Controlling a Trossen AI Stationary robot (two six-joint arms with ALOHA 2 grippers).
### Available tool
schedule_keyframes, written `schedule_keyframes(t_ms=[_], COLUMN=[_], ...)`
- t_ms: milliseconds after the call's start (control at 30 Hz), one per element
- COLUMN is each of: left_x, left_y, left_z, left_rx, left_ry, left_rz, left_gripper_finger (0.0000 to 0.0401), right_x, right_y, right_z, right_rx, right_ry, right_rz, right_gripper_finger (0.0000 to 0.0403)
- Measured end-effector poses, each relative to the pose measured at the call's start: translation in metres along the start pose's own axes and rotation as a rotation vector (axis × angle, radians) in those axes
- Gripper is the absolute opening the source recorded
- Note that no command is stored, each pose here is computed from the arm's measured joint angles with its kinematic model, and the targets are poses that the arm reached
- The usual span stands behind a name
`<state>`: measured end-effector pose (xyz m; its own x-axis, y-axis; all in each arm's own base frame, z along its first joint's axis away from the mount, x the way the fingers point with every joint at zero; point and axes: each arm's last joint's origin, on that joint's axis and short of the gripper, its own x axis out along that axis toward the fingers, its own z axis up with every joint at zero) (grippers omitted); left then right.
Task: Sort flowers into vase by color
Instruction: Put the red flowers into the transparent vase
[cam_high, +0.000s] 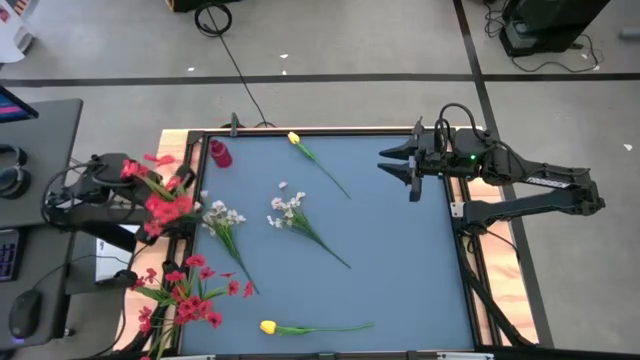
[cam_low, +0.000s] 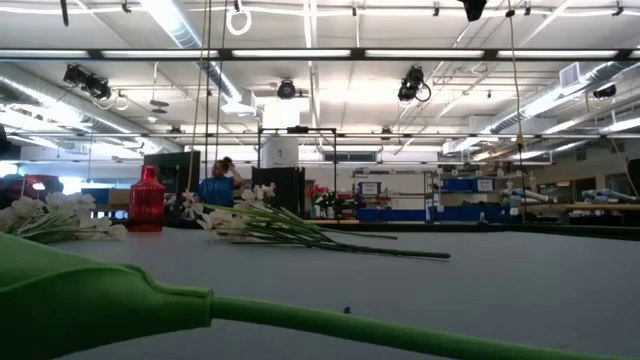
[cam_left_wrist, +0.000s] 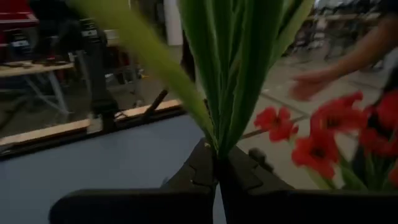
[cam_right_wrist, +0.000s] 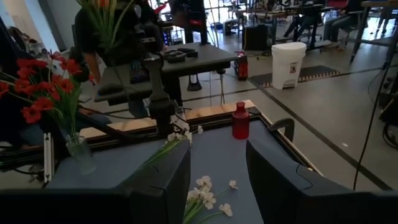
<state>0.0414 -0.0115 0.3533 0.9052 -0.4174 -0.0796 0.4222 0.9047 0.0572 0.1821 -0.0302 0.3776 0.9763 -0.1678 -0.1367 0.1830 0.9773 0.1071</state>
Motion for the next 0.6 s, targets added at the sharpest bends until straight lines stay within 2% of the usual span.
schedule_keyframes(t_ms=[100,233,333,467,600], left_x=[-0.010,-0.031,-0.048,-0.064,-0.058], left_y=[-0.003,-0.014,-0.023,-0.036,-0.037], left_z=[-0.007,-0.026,-0.038,-0.044,-0.045], left_rx=[-0.046,-0.075,-0.081,-0.094,-0.119], left_ry=[0.033,0.126,0.144,0.061,0.055], left_rz=[0.094,0.129,0.149,0.040,-0.126], left_gripper_finger=[0.0014,0.0016,0.0016,0.0016,0.0016], right_x=[0.000,0.000,0.000,0.000,0.000], right_y=[0.000,0.000,0.000,0.000,0.000], right_z=[0.000,0.000,0.000,0.001,0.001], right_rx=[0.000,0.000,0.000,0.000,0.000], right_ry=[-0.001,-0.001,-0.003,-0.006,-0.006], right_rz=[0.000,0.001,0.001,0.001,0.001], right_gripper_finger=[0.0164,0.0164,0.0164,0.0164,0.0164])
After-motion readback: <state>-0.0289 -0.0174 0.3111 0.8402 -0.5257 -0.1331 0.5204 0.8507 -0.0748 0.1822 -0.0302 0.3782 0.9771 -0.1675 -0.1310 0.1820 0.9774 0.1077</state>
